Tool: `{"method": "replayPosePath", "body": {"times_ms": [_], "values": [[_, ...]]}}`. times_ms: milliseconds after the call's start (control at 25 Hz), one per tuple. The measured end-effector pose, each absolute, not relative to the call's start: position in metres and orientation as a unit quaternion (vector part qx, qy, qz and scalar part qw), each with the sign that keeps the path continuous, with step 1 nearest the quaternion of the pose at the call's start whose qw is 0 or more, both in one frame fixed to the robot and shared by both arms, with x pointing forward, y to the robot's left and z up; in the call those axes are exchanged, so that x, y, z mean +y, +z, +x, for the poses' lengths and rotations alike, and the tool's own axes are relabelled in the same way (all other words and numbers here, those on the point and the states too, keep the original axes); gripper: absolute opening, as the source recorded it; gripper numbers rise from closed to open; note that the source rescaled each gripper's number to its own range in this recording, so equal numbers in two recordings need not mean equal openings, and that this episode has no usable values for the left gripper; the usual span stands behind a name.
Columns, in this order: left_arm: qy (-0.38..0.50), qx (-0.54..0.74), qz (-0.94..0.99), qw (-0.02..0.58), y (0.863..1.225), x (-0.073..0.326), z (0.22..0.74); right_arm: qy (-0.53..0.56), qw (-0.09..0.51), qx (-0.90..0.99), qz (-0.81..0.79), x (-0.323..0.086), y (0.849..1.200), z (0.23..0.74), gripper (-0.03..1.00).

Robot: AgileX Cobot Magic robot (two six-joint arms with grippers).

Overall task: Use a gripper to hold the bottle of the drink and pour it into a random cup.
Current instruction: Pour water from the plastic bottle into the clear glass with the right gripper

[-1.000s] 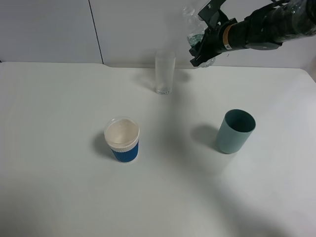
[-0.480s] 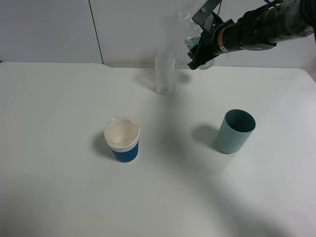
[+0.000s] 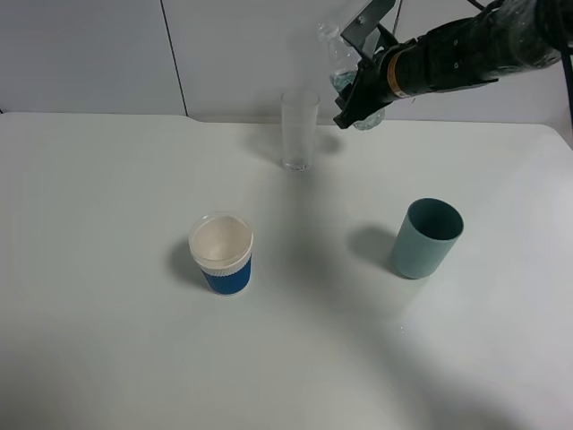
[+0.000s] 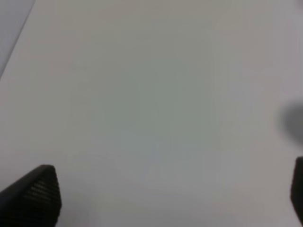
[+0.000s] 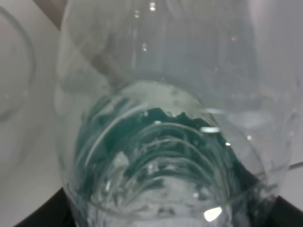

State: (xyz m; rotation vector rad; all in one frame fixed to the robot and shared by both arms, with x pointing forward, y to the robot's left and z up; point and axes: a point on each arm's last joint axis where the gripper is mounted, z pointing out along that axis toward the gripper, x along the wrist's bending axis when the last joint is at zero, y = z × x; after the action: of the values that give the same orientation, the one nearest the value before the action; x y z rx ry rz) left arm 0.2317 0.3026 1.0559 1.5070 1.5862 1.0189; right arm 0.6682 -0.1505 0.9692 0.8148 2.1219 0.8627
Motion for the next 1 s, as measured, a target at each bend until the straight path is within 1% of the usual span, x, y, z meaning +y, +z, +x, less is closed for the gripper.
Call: {"method": "replayPosePath", "body": {"times_ms": [800,1000], "values": [[0.394,0.614,0.583,0.356,1.0559,0.3026,0.2317,0.335,0.35,0.821,0.304,-0.1479,0.9698,0.6676,0.0],[0.394,0.614,0.583,0.356,1.0559,0.3026,0.2317,0.321,0.355,0.833,0.277,-0.148,0.9688,0.667,0.0]]}}
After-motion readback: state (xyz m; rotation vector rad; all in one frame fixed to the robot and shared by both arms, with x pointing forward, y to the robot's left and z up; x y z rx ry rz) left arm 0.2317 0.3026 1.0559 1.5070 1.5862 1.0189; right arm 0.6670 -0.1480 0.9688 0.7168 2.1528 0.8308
